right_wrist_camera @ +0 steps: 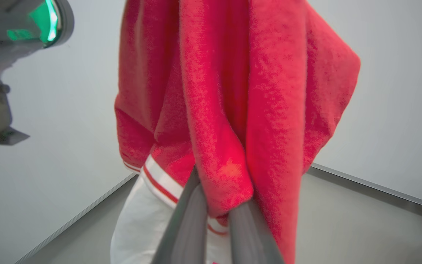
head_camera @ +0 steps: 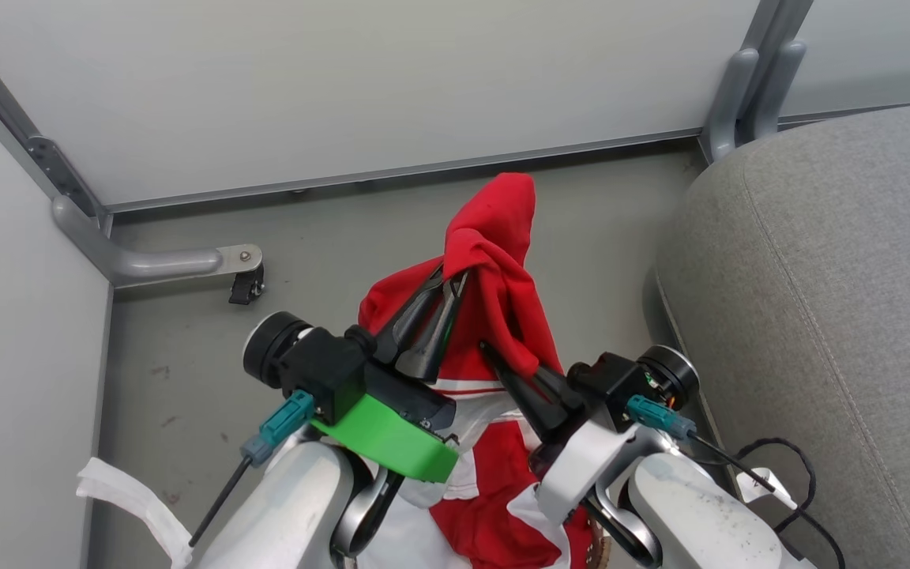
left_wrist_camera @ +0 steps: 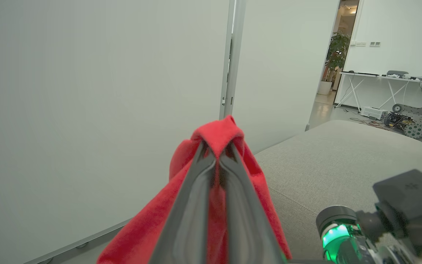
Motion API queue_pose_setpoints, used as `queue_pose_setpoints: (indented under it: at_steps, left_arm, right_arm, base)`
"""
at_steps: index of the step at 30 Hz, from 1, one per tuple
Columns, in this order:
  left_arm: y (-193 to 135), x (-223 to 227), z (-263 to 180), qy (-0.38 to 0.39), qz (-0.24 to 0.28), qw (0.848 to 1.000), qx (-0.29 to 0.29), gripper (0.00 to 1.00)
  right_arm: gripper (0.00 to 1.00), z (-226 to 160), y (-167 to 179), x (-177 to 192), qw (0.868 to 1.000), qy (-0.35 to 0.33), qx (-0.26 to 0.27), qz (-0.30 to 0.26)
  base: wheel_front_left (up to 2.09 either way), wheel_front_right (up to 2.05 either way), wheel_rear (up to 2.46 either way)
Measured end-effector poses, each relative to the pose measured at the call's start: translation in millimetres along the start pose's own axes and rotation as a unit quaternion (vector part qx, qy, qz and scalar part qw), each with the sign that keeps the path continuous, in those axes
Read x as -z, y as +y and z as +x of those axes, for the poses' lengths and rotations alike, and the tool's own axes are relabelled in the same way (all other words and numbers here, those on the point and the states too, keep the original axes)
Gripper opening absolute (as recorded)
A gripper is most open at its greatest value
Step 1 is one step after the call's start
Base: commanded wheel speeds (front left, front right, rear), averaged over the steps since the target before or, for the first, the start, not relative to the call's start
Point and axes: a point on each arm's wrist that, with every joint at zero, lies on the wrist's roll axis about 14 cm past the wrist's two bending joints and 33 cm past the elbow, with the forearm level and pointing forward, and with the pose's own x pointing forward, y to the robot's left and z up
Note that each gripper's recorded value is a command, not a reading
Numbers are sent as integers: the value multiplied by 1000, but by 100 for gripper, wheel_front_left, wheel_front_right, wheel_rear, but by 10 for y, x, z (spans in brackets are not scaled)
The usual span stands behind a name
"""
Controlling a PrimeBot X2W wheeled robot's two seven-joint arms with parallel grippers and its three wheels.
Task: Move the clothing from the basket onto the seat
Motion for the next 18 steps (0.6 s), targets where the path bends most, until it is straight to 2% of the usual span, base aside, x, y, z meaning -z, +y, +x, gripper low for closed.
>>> queue_pose_setpoints:
  at_steps: [7, 13, 18]
  left_arm:
    - [54, 104, -13, 13, 8, 1000, -4, 100]
    - [5, 292, 48, 33, -1, 999, 10, 100]
    - [-119, 482, 132, 52, -11, 998, 40, 100]
  right_arm:
    - [0, -120, -115, -85, 999, -17, 29, 0]
    - [0, -364, -405, -157, 995, -30, 90, 3]
    - [0, -661, -738, -264, 986, -45, 158, -5]
  base:
    - [0, 0, 0]
    - [0, 0, 0]
    - [0, 0, 0]
